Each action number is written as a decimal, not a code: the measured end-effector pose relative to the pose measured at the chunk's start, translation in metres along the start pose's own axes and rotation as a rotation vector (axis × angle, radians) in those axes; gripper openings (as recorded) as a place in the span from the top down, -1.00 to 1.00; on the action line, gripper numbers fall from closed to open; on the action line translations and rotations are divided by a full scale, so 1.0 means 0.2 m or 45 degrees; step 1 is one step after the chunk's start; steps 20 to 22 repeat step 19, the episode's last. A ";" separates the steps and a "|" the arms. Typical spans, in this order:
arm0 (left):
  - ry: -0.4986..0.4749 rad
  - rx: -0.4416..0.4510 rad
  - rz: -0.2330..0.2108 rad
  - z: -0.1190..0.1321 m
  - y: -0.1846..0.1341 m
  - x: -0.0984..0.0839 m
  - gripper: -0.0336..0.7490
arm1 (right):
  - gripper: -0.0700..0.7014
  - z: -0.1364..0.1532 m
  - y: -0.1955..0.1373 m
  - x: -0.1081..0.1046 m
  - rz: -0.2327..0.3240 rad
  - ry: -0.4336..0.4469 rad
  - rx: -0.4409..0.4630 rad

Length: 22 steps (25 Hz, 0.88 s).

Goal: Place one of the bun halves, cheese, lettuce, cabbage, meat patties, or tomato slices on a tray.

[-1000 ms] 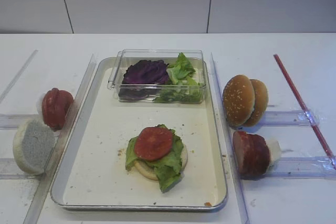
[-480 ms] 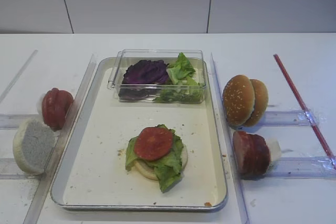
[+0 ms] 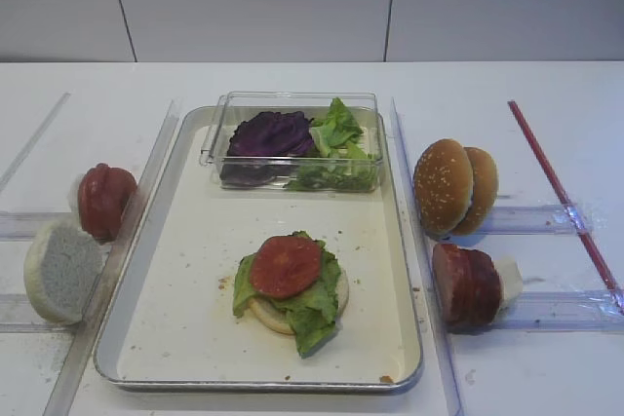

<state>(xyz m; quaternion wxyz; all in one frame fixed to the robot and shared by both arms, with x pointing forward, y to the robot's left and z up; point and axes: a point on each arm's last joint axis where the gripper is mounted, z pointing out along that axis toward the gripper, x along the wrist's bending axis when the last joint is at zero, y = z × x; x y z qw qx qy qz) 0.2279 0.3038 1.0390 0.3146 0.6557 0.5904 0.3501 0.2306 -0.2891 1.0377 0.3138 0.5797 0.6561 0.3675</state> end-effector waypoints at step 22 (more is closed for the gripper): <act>0.000 0.000 0.000 0.00 0.00 0.00 -0.35 | -0.78 0.00 0.00 0.00 0.000 0.000 0.000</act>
